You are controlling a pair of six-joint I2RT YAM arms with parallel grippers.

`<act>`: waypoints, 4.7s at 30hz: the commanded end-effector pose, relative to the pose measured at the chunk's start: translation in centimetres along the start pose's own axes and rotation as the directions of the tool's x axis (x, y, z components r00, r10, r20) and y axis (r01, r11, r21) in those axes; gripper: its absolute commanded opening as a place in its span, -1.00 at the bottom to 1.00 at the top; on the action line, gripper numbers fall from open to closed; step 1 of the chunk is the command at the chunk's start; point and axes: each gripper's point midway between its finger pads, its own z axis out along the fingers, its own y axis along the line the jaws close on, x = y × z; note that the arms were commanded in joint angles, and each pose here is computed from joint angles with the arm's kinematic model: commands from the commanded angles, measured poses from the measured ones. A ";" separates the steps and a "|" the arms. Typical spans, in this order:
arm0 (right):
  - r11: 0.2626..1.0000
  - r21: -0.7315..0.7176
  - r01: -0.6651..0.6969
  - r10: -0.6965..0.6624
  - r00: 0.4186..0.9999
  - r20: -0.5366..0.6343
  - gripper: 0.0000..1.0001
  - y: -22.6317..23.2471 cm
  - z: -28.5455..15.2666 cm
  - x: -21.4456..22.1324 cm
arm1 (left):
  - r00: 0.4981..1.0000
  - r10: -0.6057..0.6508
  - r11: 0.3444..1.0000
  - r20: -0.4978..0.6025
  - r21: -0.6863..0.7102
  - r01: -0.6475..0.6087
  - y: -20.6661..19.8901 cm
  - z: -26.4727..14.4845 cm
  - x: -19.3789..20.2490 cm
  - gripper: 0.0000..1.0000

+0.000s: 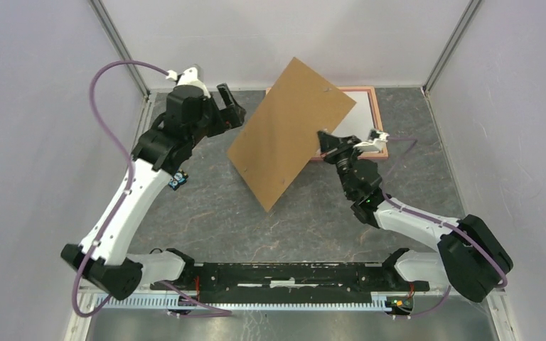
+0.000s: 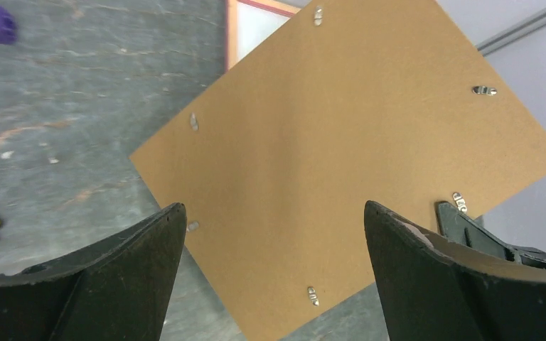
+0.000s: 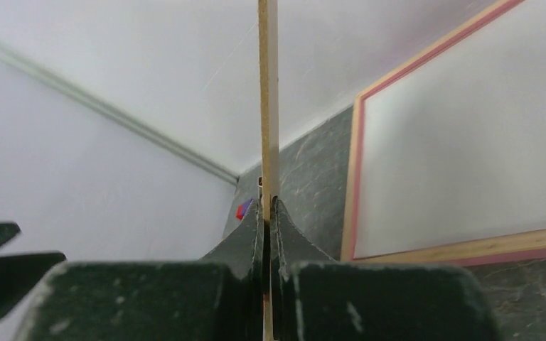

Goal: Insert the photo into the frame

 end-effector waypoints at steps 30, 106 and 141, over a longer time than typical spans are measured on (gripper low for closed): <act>0.887 -0.202 -0.416 0.456 0.860 0.229 -1.00 -9.5 5.0 -11.3 | 0.685 -0.680 0.395 -0.263 0.656 0.644 -3.1 16.7 13.5 0.72; 0.941 -0.065 -0.333 0.258 0.827 -0.499 -0.55 -24.1 7.3 -6.1 | 0.770 -0.394 0.522 -0.502 0.567 0.637 1.0 22.8 14.6 -0.95; 0.945 0.037 -0.325 0.322 0.907 -0.272 -1.00 -30.4 7.7 -9.8 | 0.830 -0.324 0.834 -0.453 0.278 0.477 2.6 30.1 18.0 0.36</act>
